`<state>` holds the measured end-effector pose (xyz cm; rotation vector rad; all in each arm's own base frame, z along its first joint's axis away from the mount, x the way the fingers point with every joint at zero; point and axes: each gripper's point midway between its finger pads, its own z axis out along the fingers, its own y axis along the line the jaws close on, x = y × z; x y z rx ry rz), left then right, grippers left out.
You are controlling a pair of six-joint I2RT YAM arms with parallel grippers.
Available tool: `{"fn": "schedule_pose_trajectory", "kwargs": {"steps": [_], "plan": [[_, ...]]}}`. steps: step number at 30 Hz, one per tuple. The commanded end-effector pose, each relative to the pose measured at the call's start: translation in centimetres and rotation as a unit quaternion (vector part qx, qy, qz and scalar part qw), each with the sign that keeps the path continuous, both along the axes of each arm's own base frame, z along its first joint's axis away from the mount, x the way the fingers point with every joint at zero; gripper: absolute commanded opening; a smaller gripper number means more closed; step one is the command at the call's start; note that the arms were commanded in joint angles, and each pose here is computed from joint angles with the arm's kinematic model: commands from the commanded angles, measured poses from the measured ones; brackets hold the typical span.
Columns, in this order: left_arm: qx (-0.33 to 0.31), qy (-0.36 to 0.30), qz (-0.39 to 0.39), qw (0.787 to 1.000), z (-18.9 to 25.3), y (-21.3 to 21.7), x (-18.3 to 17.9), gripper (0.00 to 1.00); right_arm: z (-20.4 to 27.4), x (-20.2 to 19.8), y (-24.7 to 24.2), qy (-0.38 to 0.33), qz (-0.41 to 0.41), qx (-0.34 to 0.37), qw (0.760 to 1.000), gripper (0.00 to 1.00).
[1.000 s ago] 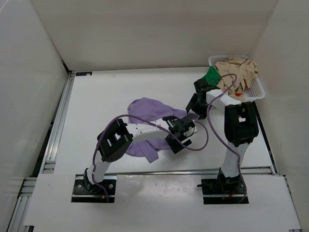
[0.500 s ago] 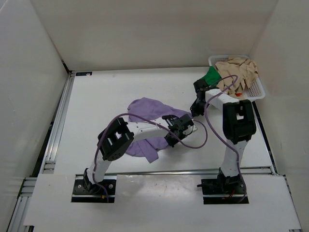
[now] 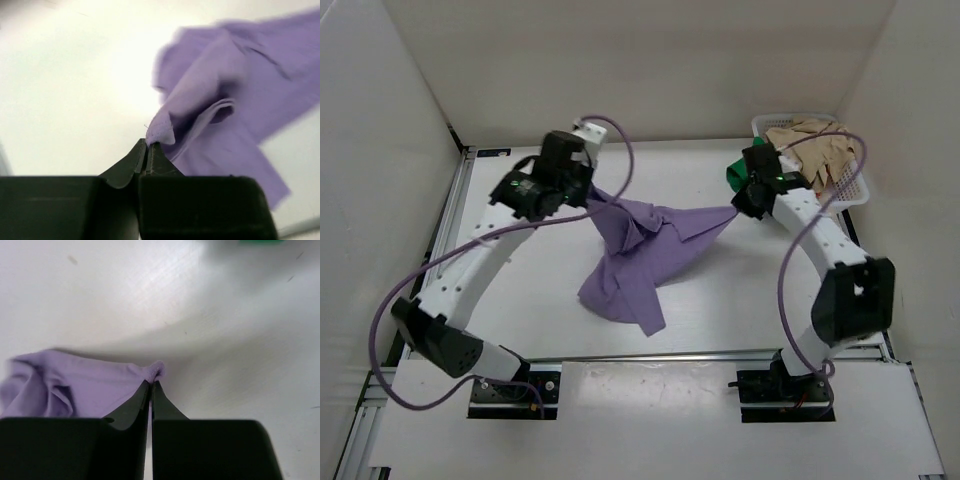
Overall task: Fold and stack the t-shirts
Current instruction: Flatten out the tshirt
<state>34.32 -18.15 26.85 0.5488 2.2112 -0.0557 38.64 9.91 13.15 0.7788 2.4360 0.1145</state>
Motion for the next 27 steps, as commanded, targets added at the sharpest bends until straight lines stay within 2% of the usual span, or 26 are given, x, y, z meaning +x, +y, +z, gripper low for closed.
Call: {"fn": "schedule_pose_trajectory", "kwargs": {"steps": [1,3,6,13,16,21,27], "plan": [[-0.001,-0.070,0.094,0.993,5.9,5.9,1.0,0.10,9.9,0.7,-4.4,-0.128,-0.046,-0.049,0.989,0.00],[-0.016,-0.122,0.156,0.980,10.2,10.1,1.6,0.10,14.9,0.2,-6.5,-0.184,-0.061,-0.066,0.979,0.00],[-0.022,-0.174,0.226,0.958,14.3,14.8,1.4,0.10,20.3,-1.3,-8.5,-0.245,-0.071,-0.099,0.962,0.00],[-0.033,-0.256,0.335,0.906,19.5,22.8,-2.0,0.10,30.7,-6.8,-11.4,-0.359,-0.093,-0.124,0.920,0.00],[-0.039,-0.278,0.349,0.894,20.9,23.8,-3.4,0.10,34.0,-9.4,-12.2,-0.401,-0.100,-0.123,0.902,0.00],[-0.049,-0.299,0.348,0.887,22.1,24.0,-5.4,0.10,37.8,-13.4,-13.4,-0.452,-0.112,-0.125,0.876,0.00],[-0.048,-0.308,0.359,0.880,22.6,24.4,-6.3,0.10,39.0,-15.0,-13.5,-0.471,-0.102,-0.124,0.867,0.00]]}}
